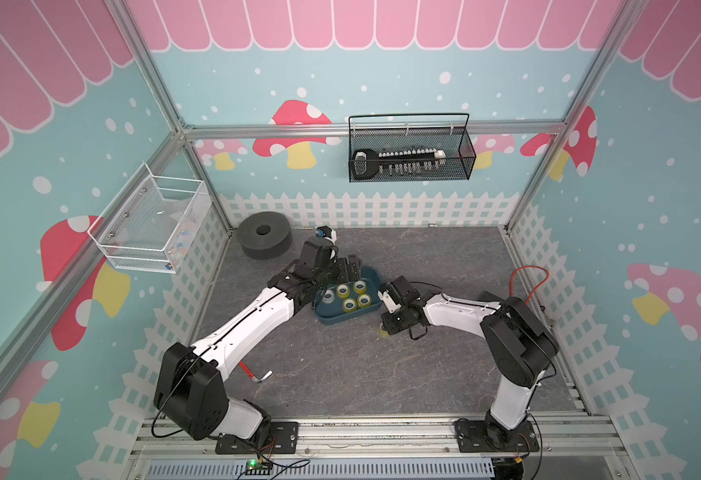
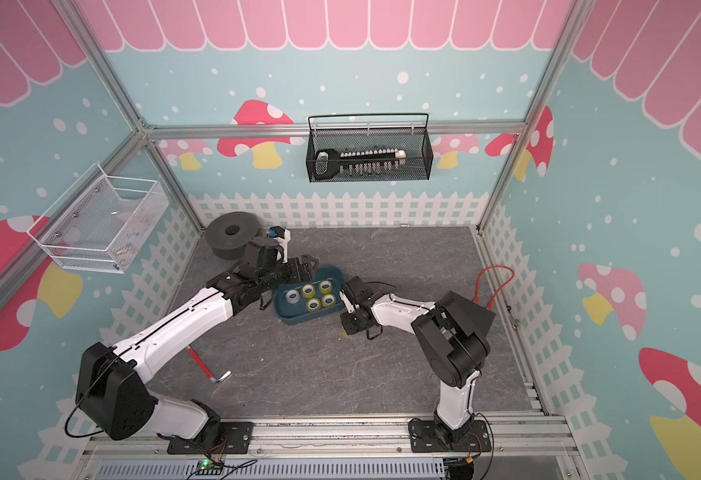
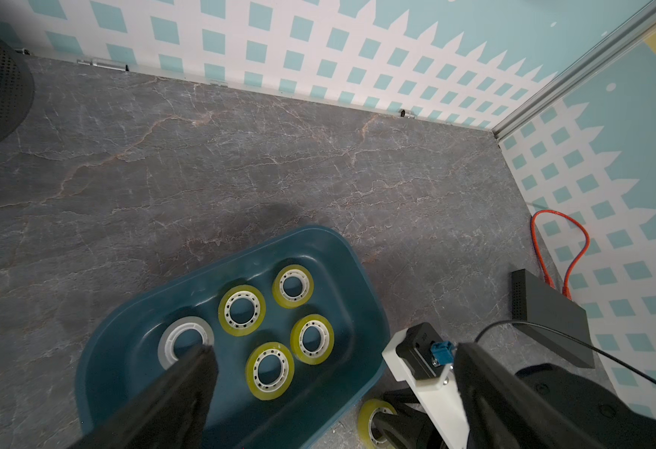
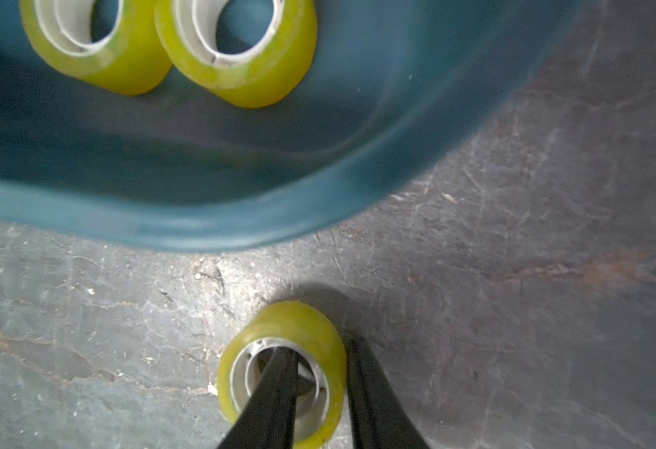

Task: Put the transparent tape into the storage box
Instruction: Pick up the tape from the center of the board.

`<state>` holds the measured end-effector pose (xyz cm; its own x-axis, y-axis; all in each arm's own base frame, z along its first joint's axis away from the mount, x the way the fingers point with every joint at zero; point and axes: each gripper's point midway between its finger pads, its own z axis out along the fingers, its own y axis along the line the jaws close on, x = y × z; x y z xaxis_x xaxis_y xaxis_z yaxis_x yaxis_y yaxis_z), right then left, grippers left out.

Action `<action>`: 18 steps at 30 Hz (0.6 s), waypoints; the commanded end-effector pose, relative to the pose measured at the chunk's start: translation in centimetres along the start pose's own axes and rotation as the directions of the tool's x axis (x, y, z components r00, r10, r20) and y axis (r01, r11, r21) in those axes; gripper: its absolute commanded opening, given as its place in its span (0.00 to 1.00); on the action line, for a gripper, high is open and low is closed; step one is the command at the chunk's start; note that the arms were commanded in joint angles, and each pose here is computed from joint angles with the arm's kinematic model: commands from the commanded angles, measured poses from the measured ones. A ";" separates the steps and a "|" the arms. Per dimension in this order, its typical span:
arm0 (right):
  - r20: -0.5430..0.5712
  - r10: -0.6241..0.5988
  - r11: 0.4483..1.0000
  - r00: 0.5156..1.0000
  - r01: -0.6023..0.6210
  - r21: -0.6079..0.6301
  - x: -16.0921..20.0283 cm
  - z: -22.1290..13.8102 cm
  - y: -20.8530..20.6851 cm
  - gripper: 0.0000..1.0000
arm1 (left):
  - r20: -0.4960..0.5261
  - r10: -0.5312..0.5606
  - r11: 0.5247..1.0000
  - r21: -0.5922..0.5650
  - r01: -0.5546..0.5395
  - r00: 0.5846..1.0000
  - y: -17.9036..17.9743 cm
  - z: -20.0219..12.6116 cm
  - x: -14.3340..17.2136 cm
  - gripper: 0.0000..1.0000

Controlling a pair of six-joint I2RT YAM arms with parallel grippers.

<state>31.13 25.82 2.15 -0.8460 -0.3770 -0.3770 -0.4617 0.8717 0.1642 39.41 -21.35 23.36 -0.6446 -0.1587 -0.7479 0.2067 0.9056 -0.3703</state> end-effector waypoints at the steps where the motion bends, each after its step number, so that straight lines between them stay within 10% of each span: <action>1: -0.033 0.004 1.000 0.999 -0.003 0.016 1.2 0.7 -0.1 0.19 | 0.022 0.003 1.000 0.012 -0.004 1.000 -0.3 -0.7 -0.3 0.99; 18: 0.062 -0.069 0.995 0.996 0.064 0.082 -3.0 -7.7 0.5 0.00 | 0.088 0.001 1.000 0.023 -0.003 0.996 -0.5 -2.1 -2.3 0.99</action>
<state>30.44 24.64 6.16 -0.8343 -0.3977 -0.3819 -0.4655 0.8792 0.1015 39.20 -21.15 24.46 -0.6240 -0.1700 -0.7627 0.2154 0.9008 -0.3770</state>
